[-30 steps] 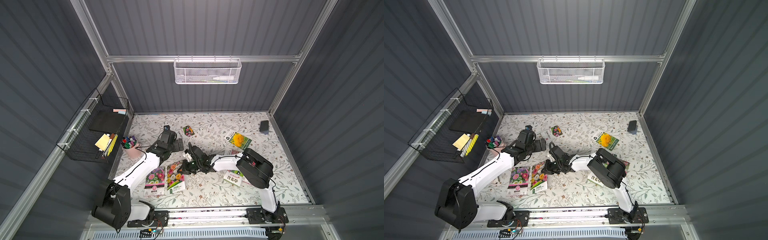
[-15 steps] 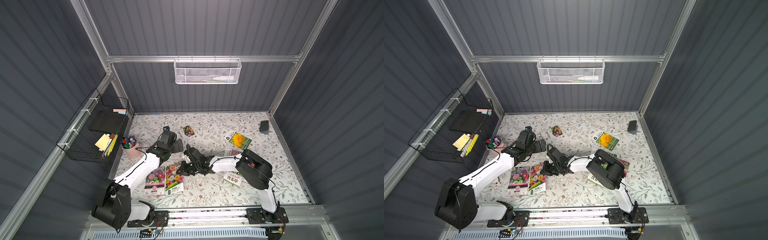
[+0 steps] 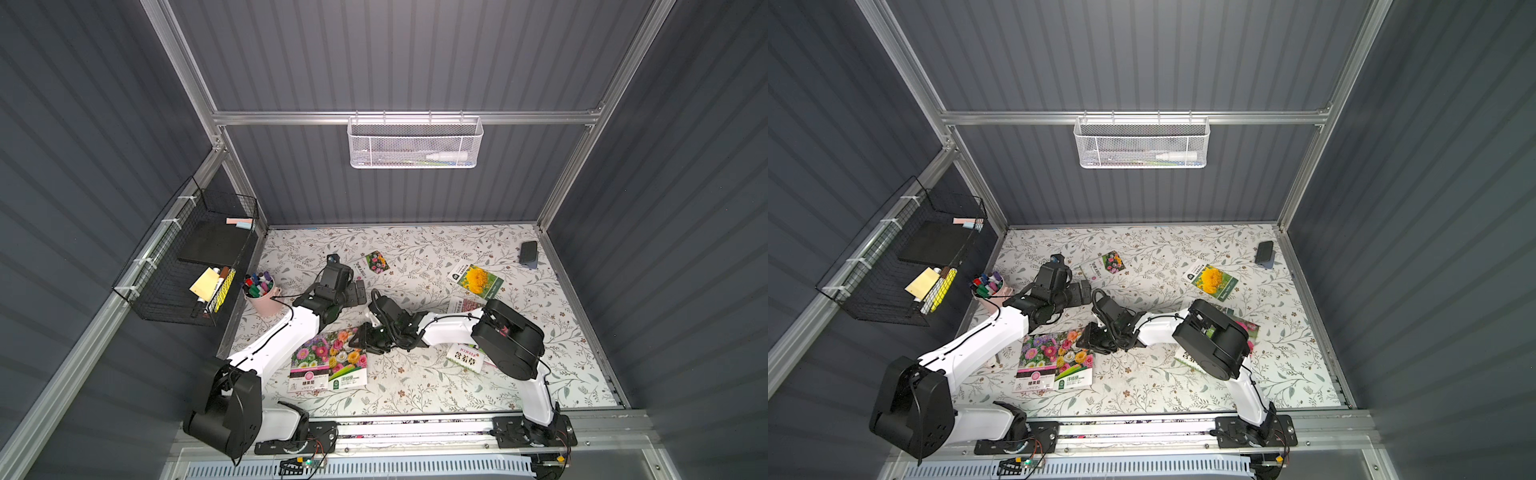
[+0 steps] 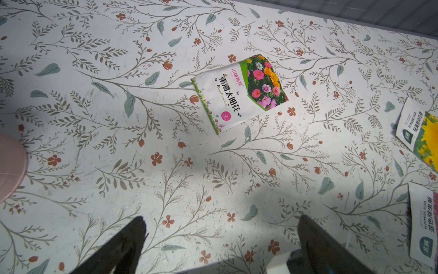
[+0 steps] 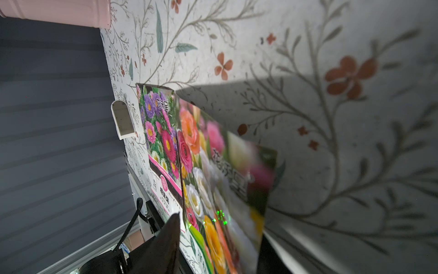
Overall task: Arrange the seed packets in a row
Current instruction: Place the seed packet at the center of the board, then pick up the seed packet from the center of the board, then place the seed packet at the center of the board.
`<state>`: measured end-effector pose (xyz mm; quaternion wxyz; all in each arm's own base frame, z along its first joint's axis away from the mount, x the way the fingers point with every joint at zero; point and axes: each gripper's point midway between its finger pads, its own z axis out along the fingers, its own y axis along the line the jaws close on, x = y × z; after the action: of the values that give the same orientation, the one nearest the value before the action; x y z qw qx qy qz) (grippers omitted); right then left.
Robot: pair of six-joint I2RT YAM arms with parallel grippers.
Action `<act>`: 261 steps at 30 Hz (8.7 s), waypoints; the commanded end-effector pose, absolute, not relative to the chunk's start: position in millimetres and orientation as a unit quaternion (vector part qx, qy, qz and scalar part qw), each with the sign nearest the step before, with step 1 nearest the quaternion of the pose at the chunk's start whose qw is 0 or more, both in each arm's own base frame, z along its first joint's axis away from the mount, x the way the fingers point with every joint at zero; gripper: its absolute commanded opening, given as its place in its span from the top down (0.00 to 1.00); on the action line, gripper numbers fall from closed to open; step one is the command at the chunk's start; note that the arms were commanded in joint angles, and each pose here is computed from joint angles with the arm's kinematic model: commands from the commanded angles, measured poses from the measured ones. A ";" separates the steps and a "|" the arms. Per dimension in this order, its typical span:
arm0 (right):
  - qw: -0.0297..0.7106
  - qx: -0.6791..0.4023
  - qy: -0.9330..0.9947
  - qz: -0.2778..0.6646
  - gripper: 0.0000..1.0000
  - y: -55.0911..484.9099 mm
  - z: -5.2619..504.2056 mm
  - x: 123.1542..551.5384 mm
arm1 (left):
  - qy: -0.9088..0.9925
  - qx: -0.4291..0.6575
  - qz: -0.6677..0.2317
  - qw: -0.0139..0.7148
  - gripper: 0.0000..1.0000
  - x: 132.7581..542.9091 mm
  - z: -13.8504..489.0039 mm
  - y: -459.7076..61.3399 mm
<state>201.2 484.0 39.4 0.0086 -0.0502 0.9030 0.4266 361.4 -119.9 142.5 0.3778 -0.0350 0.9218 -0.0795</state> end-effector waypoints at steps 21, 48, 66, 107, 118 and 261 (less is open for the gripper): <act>0.100 -0.002 0.965 0.241 0.01 396.6 39.4 231.4 | 0.927 -0.037 -0.086 0.364 0.00 370.2 143.3 -118.6; 0.141 0.068 0.910 0.384 0.01 352.2 98.2 437.3 | 0.887 0.001 -0.314 0.339 0.01 588.7 112.8 -152.9; 0.090 0.115 0.902 0.407 0.01 369.6 45.5 448.9 | 0.880 -0.081 -0.418 0.211 0.01 556.4 55.2 -163.3; 0.069 0.182 0.882 0.430 0.42 359.5 18.9 422.5 | 0.864 -0.118 -0.479 0.104 0.57 463.5 91.5 -236.3; 0.095 0.176 0.879 0.432 0.32 334.4 45.9 415.6 | 0.864 -0.119 -0.476 0.111 1.00 467.0 103.7 -239.4; 0.211 0.096 0.916 0.329 0.01 381.0 36.0 196.4 | 0.881 -0.056 -0.292 0.368 0.00 396.8 195.9 -165.8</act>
<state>204.8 370.4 46.3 0.2444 0.1162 0.9070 0.3228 402.1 -164.2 185.5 0.3612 -0.0637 0.8862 -0.2829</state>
